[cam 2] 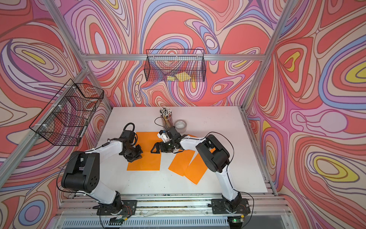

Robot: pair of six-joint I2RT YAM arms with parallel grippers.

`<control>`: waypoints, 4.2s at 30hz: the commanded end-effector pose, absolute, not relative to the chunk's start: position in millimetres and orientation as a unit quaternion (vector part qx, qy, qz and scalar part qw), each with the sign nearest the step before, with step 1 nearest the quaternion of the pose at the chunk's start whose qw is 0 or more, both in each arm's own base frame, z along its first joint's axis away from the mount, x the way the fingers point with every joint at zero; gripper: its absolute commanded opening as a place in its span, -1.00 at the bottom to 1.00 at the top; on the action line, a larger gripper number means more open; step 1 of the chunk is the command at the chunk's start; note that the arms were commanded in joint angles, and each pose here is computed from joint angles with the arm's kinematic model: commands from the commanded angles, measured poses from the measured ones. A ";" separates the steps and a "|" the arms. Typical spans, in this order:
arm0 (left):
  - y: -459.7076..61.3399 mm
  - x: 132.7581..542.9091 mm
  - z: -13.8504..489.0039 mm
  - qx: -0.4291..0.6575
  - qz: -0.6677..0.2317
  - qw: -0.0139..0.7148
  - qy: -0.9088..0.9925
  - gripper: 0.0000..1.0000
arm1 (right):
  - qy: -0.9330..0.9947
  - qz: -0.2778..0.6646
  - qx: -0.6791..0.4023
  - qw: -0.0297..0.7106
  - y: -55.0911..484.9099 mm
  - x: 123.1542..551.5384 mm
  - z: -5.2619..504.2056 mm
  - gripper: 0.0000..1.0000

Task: Fold the rectangular paper in half along the long edge
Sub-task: Pick up the paper from the center of the board.

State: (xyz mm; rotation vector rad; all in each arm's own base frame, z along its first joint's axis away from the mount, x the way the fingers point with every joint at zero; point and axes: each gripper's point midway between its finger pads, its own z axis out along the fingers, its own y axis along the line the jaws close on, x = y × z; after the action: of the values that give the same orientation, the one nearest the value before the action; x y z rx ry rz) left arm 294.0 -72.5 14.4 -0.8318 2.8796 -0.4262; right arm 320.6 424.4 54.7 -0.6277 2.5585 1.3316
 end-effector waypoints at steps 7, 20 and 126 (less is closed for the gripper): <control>-79.0 263.0 -20.6 -0.279 -0.117 -0.001 0.953 -1.00 | 0.880 0.422 -0.211 0.055 422.7 307.9 27.0 0.96; -82.2 257.6 -19.5 -0.280 -0.120 0.000 0.953 -1.00 | 0.841 0.503 -0.196 0.035 443.2 303.6 48.8 0.96; -106.6 253.2 67.2 -0.254 -0.196 0.088 0.943 -0.72 | 0.896 0.417 -0.145 0.058 339.7 269.3 87.1 -0.90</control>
State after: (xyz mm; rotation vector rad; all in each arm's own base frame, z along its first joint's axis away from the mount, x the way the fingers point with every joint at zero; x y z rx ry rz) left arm 258.4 -101.8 77.3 -0.7433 2.7713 -0.5561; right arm 283.8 359.0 112.4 -0.4574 2.5794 1.3984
